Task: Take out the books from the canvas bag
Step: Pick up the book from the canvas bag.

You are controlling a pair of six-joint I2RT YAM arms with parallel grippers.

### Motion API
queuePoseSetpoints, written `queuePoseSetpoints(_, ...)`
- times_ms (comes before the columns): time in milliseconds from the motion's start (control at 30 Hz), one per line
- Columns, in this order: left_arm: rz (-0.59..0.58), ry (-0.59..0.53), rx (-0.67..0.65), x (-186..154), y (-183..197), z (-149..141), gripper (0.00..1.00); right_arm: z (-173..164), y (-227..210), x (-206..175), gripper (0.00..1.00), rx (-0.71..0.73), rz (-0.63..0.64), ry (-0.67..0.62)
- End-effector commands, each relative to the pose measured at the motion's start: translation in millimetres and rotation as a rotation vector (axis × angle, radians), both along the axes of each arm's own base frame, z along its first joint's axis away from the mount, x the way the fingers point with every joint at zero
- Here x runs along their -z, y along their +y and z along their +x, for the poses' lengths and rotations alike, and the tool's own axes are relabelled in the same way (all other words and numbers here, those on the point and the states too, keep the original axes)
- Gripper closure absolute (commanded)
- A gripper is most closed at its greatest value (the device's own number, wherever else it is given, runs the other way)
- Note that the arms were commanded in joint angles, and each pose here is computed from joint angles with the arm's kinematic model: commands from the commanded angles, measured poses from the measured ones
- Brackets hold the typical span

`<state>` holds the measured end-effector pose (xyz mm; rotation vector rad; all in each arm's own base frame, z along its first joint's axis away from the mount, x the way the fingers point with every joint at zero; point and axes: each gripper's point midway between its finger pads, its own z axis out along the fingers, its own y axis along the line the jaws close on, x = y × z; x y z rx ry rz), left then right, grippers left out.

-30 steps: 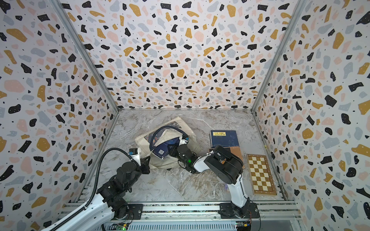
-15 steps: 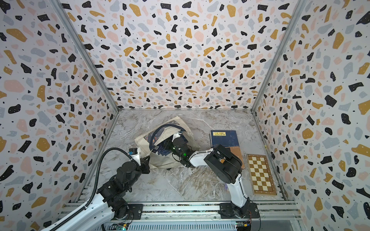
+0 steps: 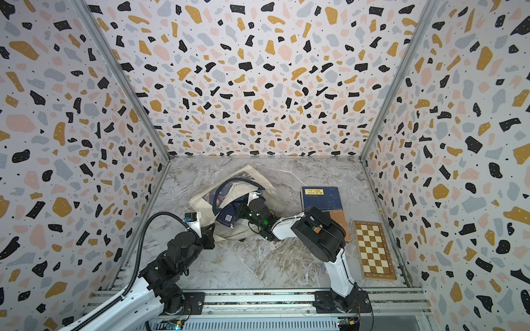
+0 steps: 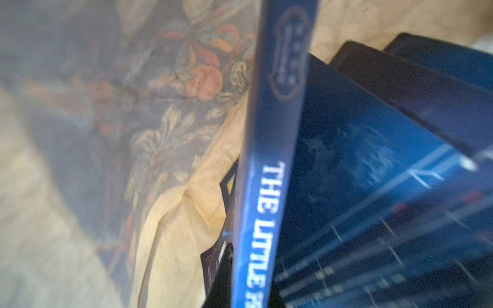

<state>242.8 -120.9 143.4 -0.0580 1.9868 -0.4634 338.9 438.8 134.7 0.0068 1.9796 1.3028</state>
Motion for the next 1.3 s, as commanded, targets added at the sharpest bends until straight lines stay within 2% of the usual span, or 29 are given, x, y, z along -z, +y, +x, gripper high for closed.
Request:
queuePoseSetpoints(0, -0.028, -0.046, -0.011, -15, -1, 4, 1.0, -20, -1, -70, 1.0, -0.057, 0.088, -0.154)
queuePoseSetpoints(333, -0.027, -0.036, -0.032, -14, 2, 5, 1.0, -61, -31, -81, 1.0, -0.159, 0.018, -0.246)
queuePoseSetpoints(733, -0.025, -0.019, -0.042, -11, 3, 6, 1.0, -131, -69, -128, 1.0, -0.3, -0.113, -0.567)
queuePoseSetpoints(1000, -0.018, -0.001, -0.047, -7, 3, 7, 1.0, -144, -131, -166, 1.0, -0.137, -0.092, -0.674)
queuePoseSetpoints(1133, -0.022, 0.0, -0.049, -7, 3, 7, 1.0, -137, -170, -182, 1.0, 0.035, -0.074, -0.647)
queuePoseSetpoints(1267, -0.023, 0.006, -0.046, -6, 1, 7, 1.0, -122, -214, -189, 1.0, 0.238, -0.046, -0.556)
